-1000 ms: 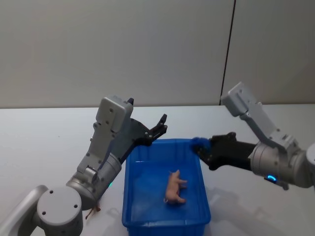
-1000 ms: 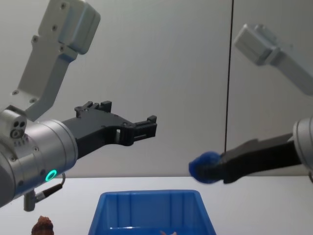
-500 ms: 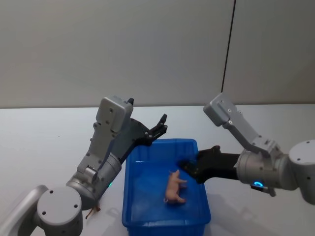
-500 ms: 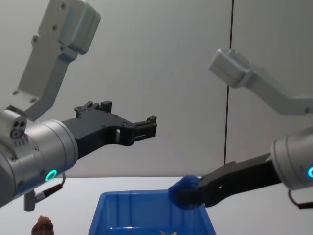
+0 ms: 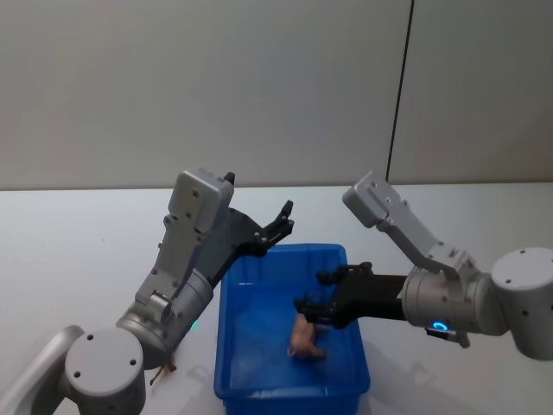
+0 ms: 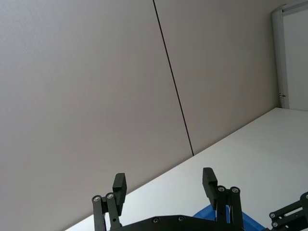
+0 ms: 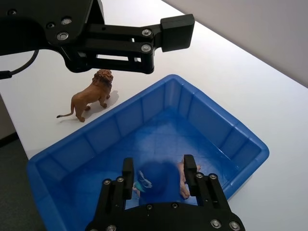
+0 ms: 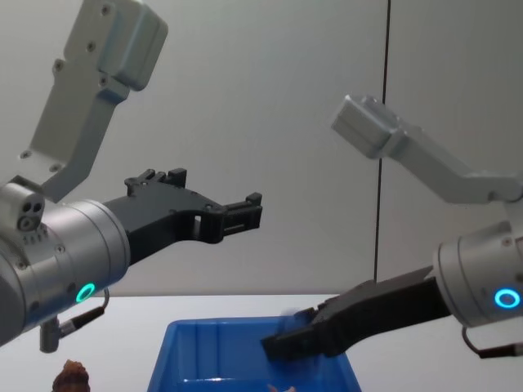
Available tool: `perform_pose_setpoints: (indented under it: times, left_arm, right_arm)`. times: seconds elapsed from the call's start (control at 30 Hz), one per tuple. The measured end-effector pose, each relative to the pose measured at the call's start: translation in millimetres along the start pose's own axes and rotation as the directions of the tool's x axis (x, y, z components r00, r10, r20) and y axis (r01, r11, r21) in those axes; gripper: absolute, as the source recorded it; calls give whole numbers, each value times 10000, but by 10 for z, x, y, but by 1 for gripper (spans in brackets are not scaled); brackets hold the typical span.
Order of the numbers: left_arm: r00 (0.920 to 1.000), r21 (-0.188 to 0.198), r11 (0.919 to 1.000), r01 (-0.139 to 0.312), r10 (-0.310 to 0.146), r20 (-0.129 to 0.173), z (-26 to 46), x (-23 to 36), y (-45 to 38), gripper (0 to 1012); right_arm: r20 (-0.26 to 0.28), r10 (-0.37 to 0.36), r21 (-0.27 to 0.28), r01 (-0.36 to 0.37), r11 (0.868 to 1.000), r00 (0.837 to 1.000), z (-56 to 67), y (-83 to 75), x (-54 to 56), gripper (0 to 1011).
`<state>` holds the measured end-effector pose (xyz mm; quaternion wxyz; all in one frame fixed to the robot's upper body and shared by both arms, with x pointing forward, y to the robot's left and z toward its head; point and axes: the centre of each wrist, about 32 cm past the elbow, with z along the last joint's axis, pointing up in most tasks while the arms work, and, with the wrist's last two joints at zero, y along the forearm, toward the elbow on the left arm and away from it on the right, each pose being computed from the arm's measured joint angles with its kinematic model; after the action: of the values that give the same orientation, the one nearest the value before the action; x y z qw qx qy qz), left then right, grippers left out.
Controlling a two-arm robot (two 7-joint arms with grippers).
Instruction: Pick up the two dolls from the table and place them into the box.
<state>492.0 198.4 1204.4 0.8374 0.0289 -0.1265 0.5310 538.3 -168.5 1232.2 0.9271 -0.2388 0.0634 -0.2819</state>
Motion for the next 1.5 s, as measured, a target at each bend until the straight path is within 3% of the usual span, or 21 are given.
perform_pose_setpoints:
  times: [0.5,0.93,1.27,1.5]
  left_arm:
    - [10000,0,10000,0,0,0,0,0,0,1001]
    - [10000,1,10000,0,0,0,0,0,0,1001]
    - [10000,0,10000,-1,1,0,0,0,0,1001]
    - [10000,13,10000,5,-5,6,0,5,1,1001]
  right_arm:
    - [-11,-18,64,18,10000,10000,-1,4,11,1001]
    - [-257,-1193,367,1202,9921,9925,-41,-173,42,1001]
    - [-614,-2558,538,2591,9643,9648,-103,-335,26,1001]
    - [-883,-3646,553,3700,9274,9270,-168,-443,-12,1001]
